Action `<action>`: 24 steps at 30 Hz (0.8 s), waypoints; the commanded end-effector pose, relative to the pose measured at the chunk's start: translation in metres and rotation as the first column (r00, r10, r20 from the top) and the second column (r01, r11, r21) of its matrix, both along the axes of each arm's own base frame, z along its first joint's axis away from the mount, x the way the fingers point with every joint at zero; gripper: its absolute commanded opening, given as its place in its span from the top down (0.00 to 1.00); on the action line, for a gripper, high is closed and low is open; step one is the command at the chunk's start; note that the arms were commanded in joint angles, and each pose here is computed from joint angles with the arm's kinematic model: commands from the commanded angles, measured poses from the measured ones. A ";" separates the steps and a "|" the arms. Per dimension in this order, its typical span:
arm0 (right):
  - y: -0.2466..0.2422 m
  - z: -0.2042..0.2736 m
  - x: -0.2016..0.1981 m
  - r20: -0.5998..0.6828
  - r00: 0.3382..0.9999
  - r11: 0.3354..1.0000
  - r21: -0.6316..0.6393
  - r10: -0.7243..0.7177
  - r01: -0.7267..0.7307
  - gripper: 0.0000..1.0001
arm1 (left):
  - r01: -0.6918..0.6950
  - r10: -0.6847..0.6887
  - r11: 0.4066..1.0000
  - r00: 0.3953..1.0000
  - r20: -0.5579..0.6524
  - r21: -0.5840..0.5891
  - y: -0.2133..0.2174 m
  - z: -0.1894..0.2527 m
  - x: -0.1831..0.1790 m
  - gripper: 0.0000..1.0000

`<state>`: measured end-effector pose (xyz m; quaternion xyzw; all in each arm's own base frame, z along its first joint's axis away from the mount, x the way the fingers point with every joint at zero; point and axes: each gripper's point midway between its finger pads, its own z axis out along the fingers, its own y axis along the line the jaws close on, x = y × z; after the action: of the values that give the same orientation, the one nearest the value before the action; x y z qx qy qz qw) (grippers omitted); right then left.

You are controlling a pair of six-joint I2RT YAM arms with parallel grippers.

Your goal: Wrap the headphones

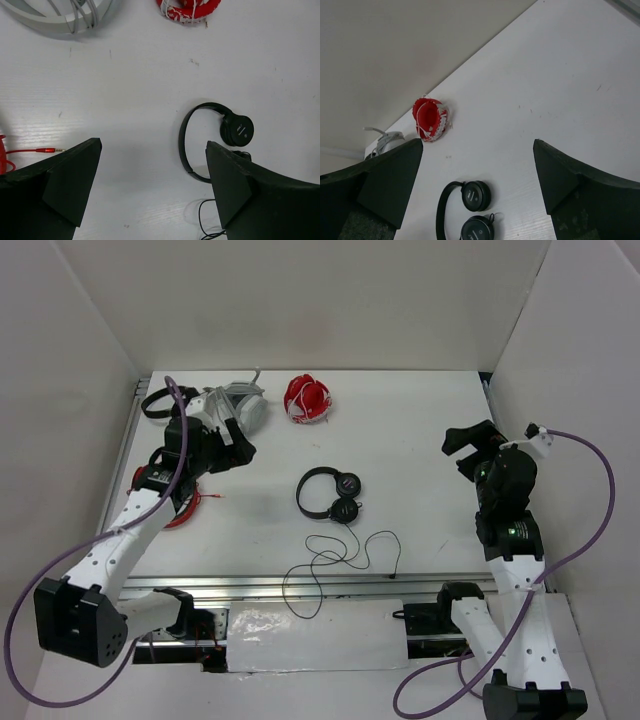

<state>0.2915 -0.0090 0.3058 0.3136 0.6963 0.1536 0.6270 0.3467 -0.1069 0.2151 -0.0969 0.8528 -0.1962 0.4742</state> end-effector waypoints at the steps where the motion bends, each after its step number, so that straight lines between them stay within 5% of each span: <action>1: -0.003 0.003 -0.003 0.005 1.000 1.000 -0.020 -0.009 0.009 0.00 | 0.029 -0.029 1.000 1.000 0.001 -0.003 -0.013 0.008 0.005 0.01; 7: -0.003 -0.018 0.002 -0.039 0.999 1.000 -0.021 -0.004 0.003 0.00 | 0.200 -0.201 0.980 0.975 -0.096 -0.021 -0.072 -0.031 -0.008 0.01; 24: 0.003 -0.044 0.007 -0.114 0.993 0.999 -0.027 0.042 -0.046 0.00 | 0.207 -0.152 0.972 0.913 -0.378 0.108 -0.132 -0.134 -0.003 0.01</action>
<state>0.2951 -0.0045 0.2538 0.3068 0.7473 0.1375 0.5732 0.3337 -0.2332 0.0765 0.0028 0.9458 -0.1564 0.2847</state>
